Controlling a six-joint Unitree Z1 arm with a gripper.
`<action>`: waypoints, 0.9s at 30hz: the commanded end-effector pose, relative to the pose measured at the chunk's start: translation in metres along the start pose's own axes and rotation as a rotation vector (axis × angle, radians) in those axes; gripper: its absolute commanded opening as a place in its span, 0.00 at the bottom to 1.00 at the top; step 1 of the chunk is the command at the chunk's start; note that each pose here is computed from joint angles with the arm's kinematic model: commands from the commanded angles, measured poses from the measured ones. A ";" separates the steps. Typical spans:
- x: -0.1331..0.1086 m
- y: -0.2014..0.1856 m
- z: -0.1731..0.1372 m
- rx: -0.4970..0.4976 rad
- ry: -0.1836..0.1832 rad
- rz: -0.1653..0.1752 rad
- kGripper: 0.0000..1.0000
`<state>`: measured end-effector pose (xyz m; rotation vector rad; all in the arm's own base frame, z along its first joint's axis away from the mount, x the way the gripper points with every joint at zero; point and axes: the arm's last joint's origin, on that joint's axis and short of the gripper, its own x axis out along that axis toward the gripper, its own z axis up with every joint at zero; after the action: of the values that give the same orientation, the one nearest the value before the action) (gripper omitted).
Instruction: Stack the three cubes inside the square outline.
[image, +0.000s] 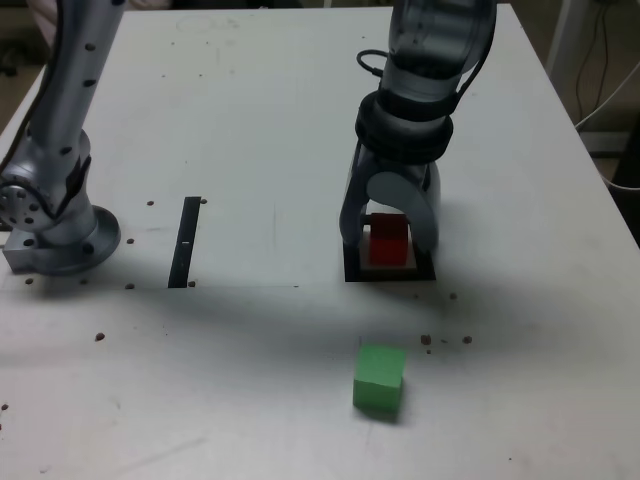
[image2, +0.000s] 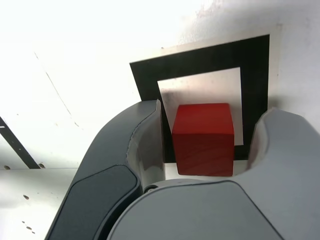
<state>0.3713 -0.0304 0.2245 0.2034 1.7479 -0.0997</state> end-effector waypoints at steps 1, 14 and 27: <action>-0.010 0.002 -0.006 -0.003 -0.028 0.020 0.99; -0.055 0.035 -0.049 -0.038 -0.076 0.108 0.99; -0.081 0.133 -0.043 -0.015 -0.123 0.157 1.00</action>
<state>0.3650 0.0936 0.3224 0.3212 1.5933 0.0147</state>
